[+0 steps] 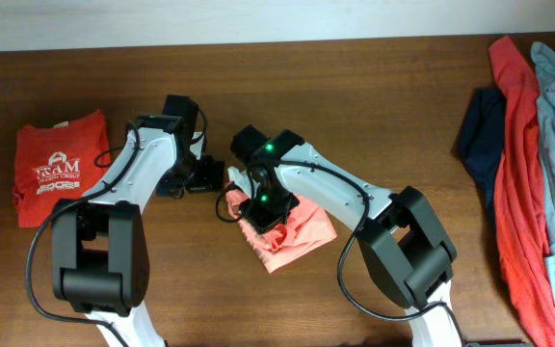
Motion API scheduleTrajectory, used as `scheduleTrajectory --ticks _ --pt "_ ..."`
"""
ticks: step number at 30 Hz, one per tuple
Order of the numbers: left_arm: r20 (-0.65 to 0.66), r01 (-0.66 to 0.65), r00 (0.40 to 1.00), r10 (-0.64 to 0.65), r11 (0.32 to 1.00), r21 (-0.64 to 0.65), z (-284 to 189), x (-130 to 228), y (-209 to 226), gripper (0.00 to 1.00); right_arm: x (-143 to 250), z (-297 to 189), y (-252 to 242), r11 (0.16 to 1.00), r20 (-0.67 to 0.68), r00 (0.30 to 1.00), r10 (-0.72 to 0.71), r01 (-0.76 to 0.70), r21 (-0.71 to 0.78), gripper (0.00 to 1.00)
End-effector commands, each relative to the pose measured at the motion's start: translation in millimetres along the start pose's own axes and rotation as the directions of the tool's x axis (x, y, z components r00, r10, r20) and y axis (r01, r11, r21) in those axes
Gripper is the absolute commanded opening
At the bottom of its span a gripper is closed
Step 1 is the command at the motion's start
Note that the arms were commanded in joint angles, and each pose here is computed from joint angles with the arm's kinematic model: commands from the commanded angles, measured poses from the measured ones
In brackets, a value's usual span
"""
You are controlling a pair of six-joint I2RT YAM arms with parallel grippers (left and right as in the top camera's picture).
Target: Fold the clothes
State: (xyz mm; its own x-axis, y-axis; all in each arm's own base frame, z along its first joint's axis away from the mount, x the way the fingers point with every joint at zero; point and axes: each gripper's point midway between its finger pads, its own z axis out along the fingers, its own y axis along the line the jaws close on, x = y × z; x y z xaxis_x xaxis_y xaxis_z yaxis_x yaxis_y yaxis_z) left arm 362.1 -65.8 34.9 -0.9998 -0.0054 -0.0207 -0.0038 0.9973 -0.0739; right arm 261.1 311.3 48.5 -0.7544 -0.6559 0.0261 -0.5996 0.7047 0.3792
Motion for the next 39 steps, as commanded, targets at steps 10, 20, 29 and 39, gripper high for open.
scheduleTrajectory --ticks 10,20,29,39 --pt "0.048 -0.009 0.999 0.009 1.000 -0.001 -12.9 -9.4 1.3 0.93 11.6 -7.7 58.4 0.914 0.031 0.967 -0.251 0.248 -0.321 0.47" --pt "0.055 -0.010 0.998 0.010 1.000 0.000 -13.0 -11.0 1.0 0.93 17.8 -44.5 36.4 0.955 0.031 0.979 -0.201 0.203 -0.218 0.45" --pt "0.063 -0.009 0.998 0.010 1.000 -0.016 -13.2 -12.8 3.7 0.93 26.3 -113.7 -51.4 0.979 0.126 0.985 0.121 -0.139 0.147 0.47" --pt "0.086 0.021 0.996 -0.020 1.000 -0.015 -15.2 -19.8 13.4 0.93 24.9 -73.1 -80.1 0.971 0.084 0.980 0.183 -0.193 0.143 0.40"
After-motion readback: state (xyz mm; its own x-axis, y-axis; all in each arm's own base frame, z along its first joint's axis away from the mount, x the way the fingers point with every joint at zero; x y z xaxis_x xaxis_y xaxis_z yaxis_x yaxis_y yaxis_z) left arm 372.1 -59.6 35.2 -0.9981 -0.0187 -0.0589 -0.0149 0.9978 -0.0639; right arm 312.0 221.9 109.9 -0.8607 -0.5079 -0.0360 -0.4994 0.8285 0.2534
